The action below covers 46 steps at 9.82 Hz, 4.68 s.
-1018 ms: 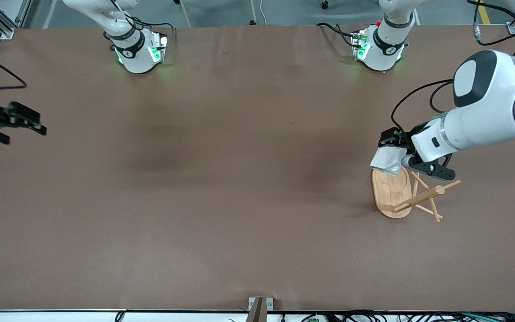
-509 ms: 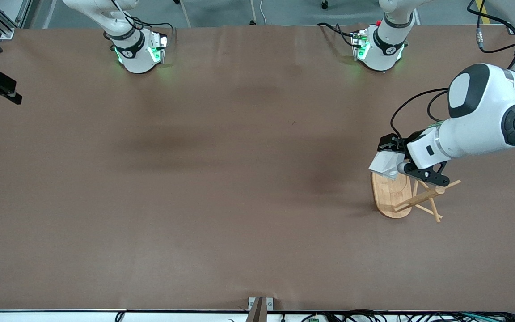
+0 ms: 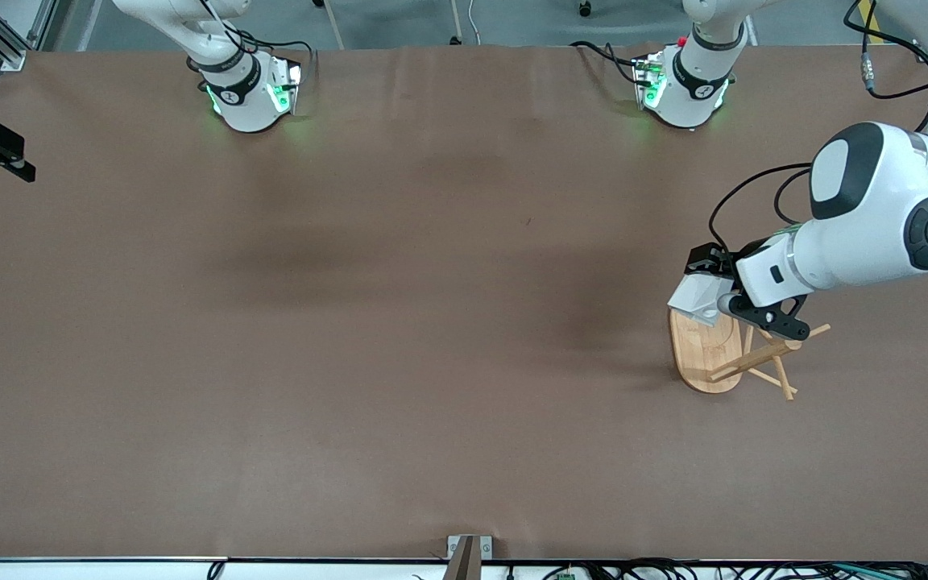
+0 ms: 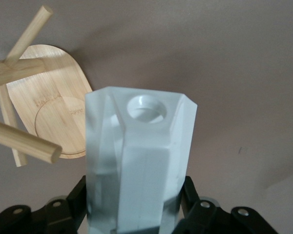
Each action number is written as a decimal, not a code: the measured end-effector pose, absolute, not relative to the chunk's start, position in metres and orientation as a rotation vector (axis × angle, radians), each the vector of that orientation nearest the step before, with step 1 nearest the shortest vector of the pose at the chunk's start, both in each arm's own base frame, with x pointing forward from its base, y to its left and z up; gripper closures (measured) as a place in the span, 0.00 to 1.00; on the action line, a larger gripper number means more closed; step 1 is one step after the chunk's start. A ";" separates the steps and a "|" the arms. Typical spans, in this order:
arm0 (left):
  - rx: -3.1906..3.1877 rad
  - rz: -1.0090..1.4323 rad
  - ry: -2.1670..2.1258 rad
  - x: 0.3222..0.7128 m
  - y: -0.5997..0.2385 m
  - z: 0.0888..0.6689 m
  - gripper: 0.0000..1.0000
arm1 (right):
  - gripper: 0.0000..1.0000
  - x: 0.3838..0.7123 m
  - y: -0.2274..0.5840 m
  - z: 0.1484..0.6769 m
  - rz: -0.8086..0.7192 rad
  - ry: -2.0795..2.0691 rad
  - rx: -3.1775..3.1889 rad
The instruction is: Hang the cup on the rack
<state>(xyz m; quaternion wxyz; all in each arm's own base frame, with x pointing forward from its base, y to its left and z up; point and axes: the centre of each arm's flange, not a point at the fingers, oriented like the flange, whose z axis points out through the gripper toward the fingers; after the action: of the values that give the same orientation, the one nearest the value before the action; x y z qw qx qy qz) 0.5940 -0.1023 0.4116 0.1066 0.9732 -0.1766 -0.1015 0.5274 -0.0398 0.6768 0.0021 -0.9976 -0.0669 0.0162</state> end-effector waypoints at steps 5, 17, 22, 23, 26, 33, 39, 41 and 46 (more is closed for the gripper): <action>2.844 -0.299 -0.557 0.598 -0.078 0.405 0.23 | 0.02 0.532 -0.038 0.665 0.062 0.046 -3.139; 2.844 -0.296 -0.566 0.610 -0.049 0.394 0.23 | 0.01 0.534 -0.034 0.661 0.056 0.048 -3.135; 2.810 -0.268 -0.529 0.630 -0.024 0.384 0.22 | 0.00 0.532 -0.032 0.659 0.088 0.049 -3.133; 2.808 -0.263 -0.527 0.632 -0.024 0.384 0.14 | 0.00 0.532 -0.031 0.659 0.089 0.047 -3.133; 2.809 -0.245 -0.528 0.635 -0.023 0.389 0.00 | 0.00 0.532 -0.027 0.659 0.089 0.035 -3.134; 2.897 -0.058 -0.492 0.635 -0.036 0.493 0.00 | 0.00 0.532 -0.027 0.658 0.100 0.067 -3.133; 3.011 0.045 -0.313 0.591 -0.085 0.608 0.00 | 0.00 0.531 -0.029 0.658 0.104 0.074 -3.133; 3.032 0.079 -0.296 0.582 -0.084 0.628 0.00 | 0.00 0.531 -0.029 0.658 0.103 0.074 -3.133; 3.103 0.103 -0.209 0.561 -0.062 0.656 0.00 | 0.00 0.531 -0.028 0.659 0.100 0.071 -3.133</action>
<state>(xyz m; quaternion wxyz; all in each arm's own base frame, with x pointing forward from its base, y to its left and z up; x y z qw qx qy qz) 0.5614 -0.0624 0.6562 0.0149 0.9971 -0.0670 0.0331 0.5315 -0.0280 0.6586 0.0032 -0.9992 0.0227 0.0320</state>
